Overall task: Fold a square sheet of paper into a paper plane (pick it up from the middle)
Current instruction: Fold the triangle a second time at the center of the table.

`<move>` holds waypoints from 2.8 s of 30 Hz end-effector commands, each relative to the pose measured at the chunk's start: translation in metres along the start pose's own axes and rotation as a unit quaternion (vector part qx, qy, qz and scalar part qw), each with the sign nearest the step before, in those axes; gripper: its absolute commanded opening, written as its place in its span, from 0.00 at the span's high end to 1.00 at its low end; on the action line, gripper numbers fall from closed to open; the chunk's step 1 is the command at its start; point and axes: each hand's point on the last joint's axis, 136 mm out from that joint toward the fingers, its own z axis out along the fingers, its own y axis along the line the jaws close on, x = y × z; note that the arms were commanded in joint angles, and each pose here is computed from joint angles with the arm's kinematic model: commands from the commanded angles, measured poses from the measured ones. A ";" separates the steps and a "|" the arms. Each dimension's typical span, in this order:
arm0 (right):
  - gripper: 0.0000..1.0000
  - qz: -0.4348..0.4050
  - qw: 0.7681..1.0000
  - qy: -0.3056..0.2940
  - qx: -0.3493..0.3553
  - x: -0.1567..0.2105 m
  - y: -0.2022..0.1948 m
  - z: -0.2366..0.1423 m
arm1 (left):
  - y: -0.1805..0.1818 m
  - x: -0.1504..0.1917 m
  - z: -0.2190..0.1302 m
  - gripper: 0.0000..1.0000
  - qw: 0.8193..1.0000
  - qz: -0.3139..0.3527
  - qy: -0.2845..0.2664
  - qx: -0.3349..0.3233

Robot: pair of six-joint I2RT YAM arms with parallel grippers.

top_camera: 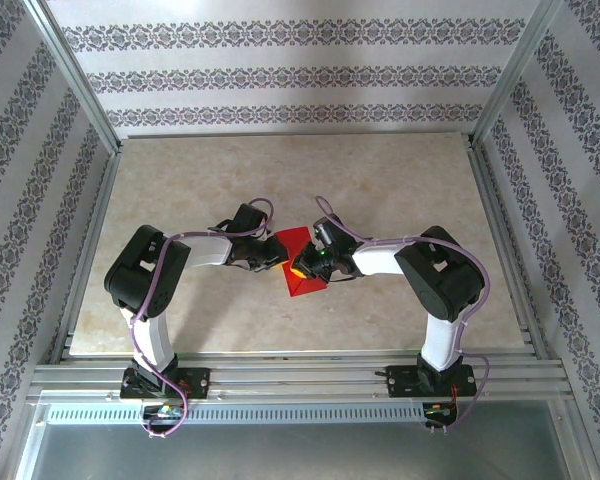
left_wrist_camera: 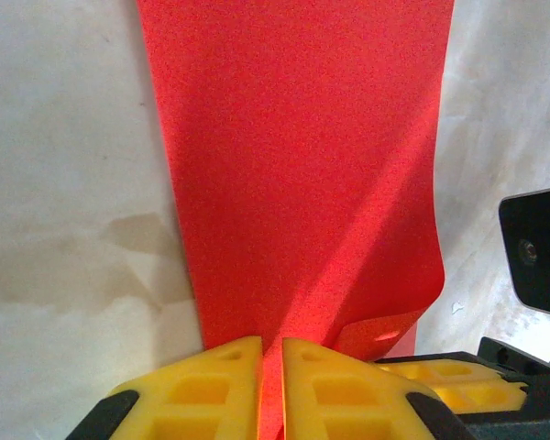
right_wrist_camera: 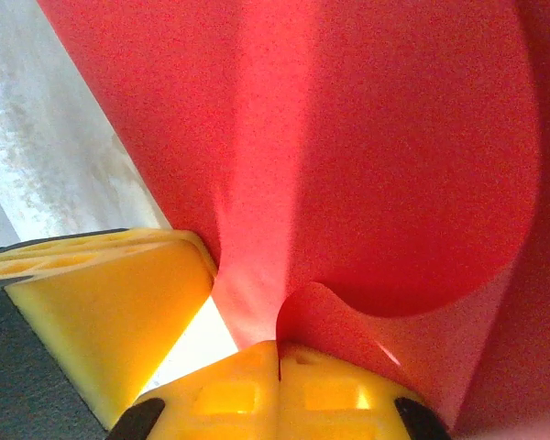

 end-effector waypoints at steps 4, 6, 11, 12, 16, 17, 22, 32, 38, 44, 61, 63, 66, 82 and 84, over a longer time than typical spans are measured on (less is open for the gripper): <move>0.95 -0.006 1.000 -0.004 -0.008 -0.001 0.008 0.003 | 0.017 0.002 0.005 0.85 0.999 -0.014 0.011 -0.028; 0.95 -0.006 1.000 -0.008 -0.007 -0.002 0.009 0.002 | 0.019 0.003 0.005 0.85 0.999 -0.014 0.012 -0.032; 0.95 -0.003 1.000 -0.014 -0.007 -0.004 0.009 0.001 | 0.020 0.004 0.005 0.85 0.999 -0.015 0.011 -0.033; 0.95 -0.003 1.000 -0.015 -0.007 -0.004 0.009 0.001 | 0.020 0.004 0.005 0.85 0.999 -0.015 0.011 -0.034; 0.95 -0.002 1.000 -0.015 -0.007 -0.005 0.010 0.001 | 0.021 0.004 0.005 0.85 0.999 -0.015 0.011 -0.035; 0.95 -0.002 1.000 -0.015 -0.008 -0.005 0.010 0.001 | 0.022 0.005 0.006 0.85 0.999 -0.017 0.013 -0.036; 0.95 -0.006 1.000 -0.013 -0.013 -0.005 0.014 0.002 | 0.022 0.004 0.006 0.85 0.999 -0.017 0.013 -0.036; 0.95 -0.004 1.000 -0.012 -0.012 -0.005 0.012 0.004 | 0.023 0.005 0.007 0.85 0.999 -0.019 0.014 -0.037; 0.95 0.000 1.000 -0.015 -0.007 -0.007 0.009 0.005 | 0.023 0.005 0.007 0.85 0.999 -0.019 0.014 -0.036; 0.95 0.003 1.000 -0.016 -0.006 -0.008 0.008 0.007 | 0.022 0.006 0.007 0.85 0.999 -0.018 0.015 -0.035; 0.95 0.007 1.000 -0.021 0.011 -0.007 -0.001 0.006 | 0.022 0.005 0.006 0.86 0.999 -0.017 0.014 -0.036; 0.95 0.005 1.000 -0.023 0.016 -0.007 -0.003 0.004 | 0.022 0.004 0.006 0.86 0.999 -0.016 0.014 -0.036; 0.94 0.003 0.999 -0.025 0.023 -0.007 -0.005 0.003 | 0.020 0.004 0.005 0.86 0.999 -0.015 0.013 -0.035; 0.91 0.010 0.999 -0.028 0.036 -0.007 -0.012 0.002 | 0.015 -0.010 -0.005 0.86 0.999 -0.006 -0.004 -0.047; 0.91 0.011 0.999 -0.027 0.038 -0.007 -0.012 0.003 | 0.010 -0.013 -0.009 0.86 0.999 -0.003 -0.010 -0.041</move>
